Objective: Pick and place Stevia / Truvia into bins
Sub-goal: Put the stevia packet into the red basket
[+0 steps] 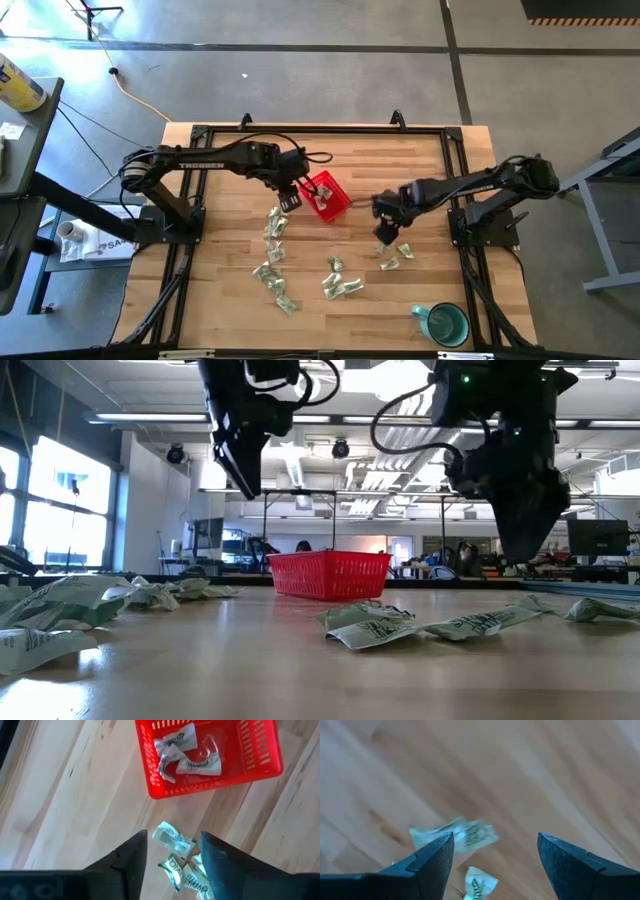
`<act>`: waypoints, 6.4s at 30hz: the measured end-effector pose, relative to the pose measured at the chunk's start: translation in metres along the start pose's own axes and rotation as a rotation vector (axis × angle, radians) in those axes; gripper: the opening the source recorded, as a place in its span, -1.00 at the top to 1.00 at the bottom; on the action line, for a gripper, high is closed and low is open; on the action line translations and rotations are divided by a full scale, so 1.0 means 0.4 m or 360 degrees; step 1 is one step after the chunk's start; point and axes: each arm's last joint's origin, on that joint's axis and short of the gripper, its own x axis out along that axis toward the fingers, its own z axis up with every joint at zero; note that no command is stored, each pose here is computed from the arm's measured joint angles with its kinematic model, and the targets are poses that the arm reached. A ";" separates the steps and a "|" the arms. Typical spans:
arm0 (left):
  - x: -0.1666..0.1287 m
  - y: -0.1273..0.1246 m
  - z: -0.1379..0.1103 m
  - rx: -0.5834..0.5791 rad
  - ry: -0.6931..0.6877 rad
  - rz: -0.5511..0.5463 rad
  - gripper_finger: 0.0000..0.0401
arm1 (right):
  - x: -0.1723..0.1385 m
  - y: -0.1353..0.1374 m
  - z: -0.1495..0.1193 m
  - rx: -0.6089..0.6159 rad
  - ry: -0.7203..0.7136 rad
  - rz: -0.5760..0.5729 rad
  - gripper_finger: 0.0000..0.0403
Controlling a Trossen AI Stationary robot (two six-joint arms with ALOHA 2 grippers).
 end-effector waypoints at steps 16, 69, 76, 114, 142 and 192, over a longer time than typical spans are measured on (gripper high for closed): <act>0.000 0.000 -0.004 0.0049 0.0029 -0.0004 0.23 | 0.119 0.083 -0.036 -0.0741 0.0143 -0.0031 -0.38; -0.050 -0.234 -0.109 -0.0312 0.0161 -0.0190 0.23 | 0.087 0.158 -0.013 -0.2008 -0.0099 -0.0028 -0.38; -0.052 -0.243 -0.114 -0.0344 0.0151 -0.0186 0.23 | 0.129 0.161 -0.011 -0.2069 -0.0009 -0.0050 -0.38; -0.016 -0.102 -0.039 -0.0320 0.0120 -0.0176 0.23 | -0.017 0.105 0.036 -0.0888 -0.0345 0.0083 0.98; -0.165 -0.088 -0.103 -0.0501 -0.0062 -0.0180 0.23 | -0.036 0.061 0.237 -0.0389 -0.0939 0.0441 1.00; -0.201 -0.037 -0.044 -0.0369 -0.0431 -0.0416 0.23 | -0.124 0.005 0.012 -0.0314 -0.0432 -0.0121 0.05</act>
